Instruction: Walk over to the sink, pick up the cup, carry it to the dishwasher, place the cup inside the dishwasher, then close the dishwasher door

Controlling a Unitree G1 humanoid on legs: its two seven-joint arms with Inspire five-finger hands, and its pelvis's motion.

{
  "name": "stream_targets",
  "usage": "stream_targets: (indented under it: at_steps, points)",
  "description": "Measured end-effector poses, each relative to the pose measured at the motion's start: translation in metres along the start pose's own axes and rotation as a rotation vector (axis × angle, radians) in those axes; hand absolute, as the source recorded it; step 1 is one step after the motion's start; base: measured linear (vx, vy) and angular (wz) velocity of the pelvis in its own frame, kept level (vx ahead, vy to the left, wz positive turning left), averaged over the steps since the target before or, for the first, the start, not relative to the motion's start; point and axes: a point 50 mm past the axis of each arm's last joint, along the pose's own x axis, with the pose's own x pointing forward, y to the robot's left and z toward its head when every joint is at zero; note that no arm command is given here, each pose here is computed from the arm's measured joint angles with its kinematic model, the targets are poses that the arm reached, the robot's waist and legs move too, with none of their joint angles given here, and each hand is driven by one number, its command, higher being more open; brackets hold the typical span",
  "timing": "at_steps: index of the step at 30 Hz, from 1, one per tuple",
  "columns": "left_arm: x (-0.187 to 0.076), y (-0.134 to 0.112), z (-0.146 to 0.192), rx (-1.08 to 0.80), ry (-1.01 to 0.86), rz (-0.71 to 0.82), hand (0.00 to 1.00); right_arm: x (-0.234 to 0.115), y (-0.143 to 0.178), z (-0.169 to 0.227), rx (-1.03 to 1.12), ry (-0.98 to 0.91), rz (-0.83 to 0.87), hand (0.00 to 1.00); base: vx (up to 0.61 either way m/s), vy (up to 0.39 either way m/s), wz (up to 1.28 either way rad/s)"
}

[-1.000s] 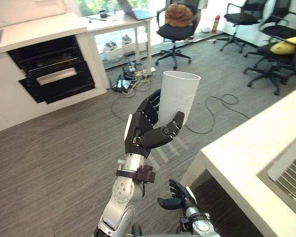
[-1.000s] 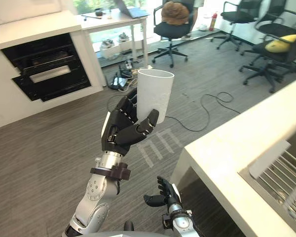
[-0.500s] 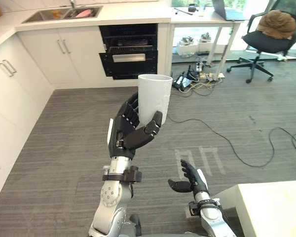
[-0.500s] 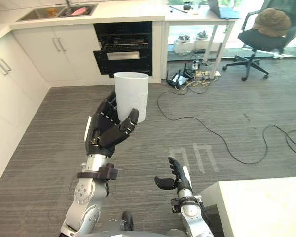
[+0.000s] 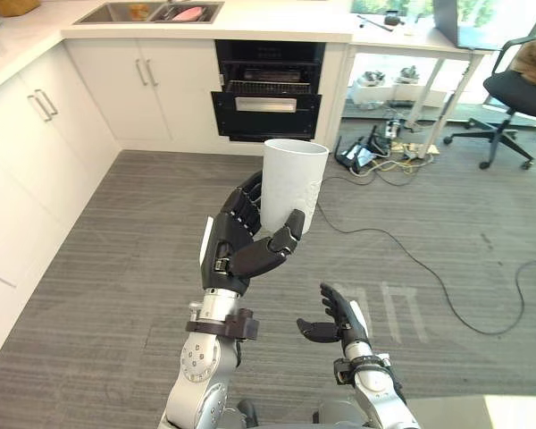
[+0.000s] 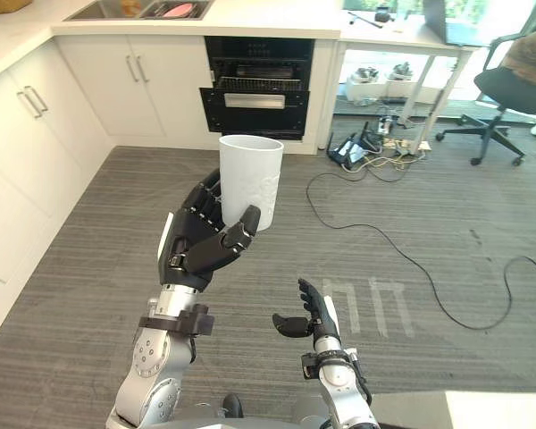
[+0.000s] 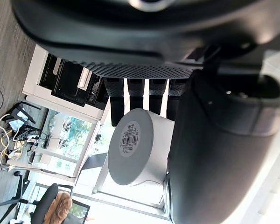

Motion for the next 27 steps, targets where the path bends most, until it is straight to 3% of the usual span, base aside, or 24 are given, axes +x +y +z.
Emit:
stream_targets:
  at_steps: [11, 12, 13, 18, 27]
  points:
    - [-0.008, -0.002, -0.006, -0.012, 0.036, -0.003, 0.3, -0.006, -0.018, -0.011, -0.019, 0.037, -0.044, 0.9, 0.08, -0.059, 0.02]
    - [-0.009, 0.0, -0.006, -0.009, 0.042, 0.005, 0.3, -0.008, -0.02, -0.014, -0.012, 0.046, -0.054, 0.9, 0.0, 0.0, 0.0]
    - [-0.017, 0.018, -0.006, 0.034, 0.06, 0.075, 0.3, -0.021, -0.014, -0.045, 0.028, 0.173, -0.048, 0.9, 0.0, 0.0, 0.0]
    - [-0.017, 0.018, -0.007, 0.033, 0.062, 0.078, 0.3, -0.021, -0.014, -0.045, 0.028, 0.174, -0.047, 0.9, 0.0, 0.0, -0.06]
    - [-0.017, 0.03, -0.042, 0.043, 0.21, 0.14, 0.3, -0.033, -0.018, -0.065, 0.118, 0.263, -0.086, 0.9, -0.03, -0.028, 0.12]
